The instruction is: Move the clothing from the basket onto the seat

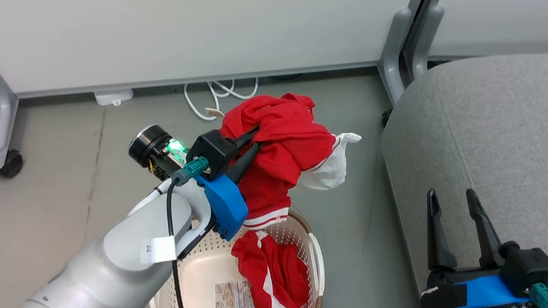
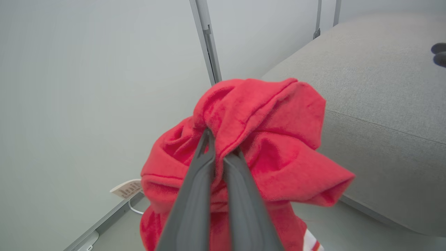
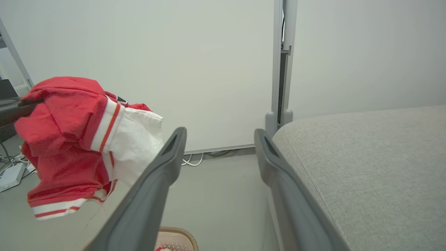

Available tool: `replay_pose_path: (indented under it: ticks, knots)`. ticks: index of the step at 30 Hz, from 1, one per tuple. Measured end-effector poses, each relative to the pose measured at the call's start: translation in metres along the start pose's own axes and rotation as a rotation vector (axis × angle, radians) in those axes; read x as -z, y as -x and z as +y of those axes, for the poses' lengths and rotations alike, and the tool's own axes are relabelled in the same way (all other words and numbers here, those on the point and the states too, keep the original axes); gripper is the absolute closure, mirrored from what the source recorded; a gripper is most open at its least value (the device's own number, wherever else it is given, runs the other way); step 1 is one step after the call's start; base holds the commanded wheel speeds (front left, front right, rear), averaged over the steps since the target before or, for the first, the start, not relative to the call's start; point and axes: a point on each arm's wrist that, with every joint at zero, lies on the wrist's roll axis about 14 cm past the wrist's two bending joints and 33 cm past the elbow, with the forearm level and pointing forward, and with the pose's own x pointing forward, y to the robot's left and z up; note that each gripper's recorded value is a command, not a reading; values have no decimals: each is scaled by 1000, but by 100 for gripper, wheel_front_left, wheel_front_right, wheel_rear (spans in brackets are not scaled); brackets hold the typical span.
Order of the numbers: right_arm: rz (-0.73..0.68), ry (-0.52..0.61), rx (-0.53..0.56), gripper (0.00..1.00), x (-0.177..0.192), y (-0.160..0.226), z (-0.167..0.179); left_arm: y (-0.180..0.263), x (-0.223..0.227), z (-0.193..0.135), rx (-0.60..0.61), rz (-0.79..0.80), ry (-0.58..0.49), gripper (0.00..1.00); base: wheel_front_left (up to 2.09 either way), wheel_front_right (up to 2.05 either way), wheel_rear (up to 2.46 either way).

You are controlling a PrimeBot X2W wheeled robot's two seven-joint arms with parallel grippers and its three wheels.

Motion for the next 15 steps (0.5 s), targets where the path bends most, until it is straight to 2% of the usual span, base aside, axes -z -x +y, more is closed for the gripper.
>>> replay_pose_path:
  ticks: [15]
  knots:
    - [-23, -25, -25, 0, -10, 29, 12, 29, -40, -14, -28, -101, -35, 100, 0, 0, 0]
